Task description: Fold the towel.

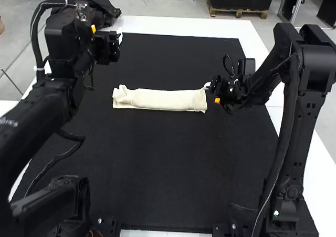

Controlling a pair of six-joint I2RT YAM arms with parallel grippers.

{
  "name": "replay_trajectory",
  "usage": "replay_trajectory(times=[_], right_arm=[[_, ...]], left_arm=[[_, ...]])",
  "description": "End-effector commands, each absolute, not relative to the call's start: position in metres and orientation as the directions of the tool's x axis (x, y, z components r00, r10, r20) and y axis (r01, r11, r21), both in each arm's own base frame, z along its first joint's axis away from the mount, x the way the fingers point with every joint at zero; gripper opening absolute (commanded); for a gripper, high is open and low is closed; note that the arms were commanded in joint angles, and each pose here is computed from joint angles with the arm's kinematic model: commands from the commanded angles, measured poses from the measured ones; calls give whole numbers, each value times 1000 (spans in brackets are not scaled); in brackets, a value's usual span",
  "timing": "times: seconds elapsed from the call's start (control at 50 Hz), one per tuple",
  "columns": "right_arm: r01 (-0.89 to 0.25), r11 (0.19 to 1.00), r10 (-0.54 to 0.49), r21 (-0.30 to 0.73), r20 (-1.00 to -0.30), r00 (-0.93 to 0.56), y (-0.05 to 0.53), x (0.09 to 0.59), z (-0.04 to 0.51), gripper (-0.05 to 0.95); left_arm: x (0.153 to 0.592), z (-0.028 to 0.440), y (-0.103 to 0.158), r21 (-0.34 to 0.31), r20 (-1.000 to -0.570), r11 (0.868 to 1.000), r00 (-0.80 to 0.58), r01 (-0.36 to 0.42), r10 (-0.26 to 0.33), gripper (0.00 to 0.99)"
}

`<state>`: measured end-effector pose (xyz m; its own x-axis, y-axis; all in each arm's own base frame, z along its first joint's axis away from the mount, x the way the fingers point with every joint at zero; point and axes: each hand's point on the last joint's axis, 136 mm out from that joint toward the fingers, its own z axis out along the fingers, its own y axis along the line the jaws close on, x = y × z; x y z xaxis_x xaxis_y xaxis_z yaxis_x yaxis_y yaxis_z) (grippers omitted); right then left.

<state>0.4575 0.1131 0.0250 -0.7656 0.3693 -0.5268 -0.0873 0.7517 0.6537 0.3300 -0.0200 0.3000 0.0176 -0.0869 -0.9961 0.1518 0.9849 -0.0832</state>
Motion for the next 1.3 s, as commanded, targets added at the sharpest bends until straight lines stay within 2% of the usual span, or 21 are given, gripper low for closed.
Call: replay_trajectory(times=[0.0, 0.46, 1.28], right_arm=[[-124, 735, 366, 667, -544, -756, 123, 466, 37, 890], [-149, 712, 344, 686, -526, -778, 157, 465, 29, 890], [-117, 734, 380, 669, -548, -745, 134, 482, 32, 890]], left_arm=[[321, 312, -18, -86, -993, 987, 63, 136, -96, 967], [295, 285, -15, -88, -993, 989, 64, 117, -96, 969], [286, 263, -15, -92, -995, 989, 37, 113, -97, 969]])
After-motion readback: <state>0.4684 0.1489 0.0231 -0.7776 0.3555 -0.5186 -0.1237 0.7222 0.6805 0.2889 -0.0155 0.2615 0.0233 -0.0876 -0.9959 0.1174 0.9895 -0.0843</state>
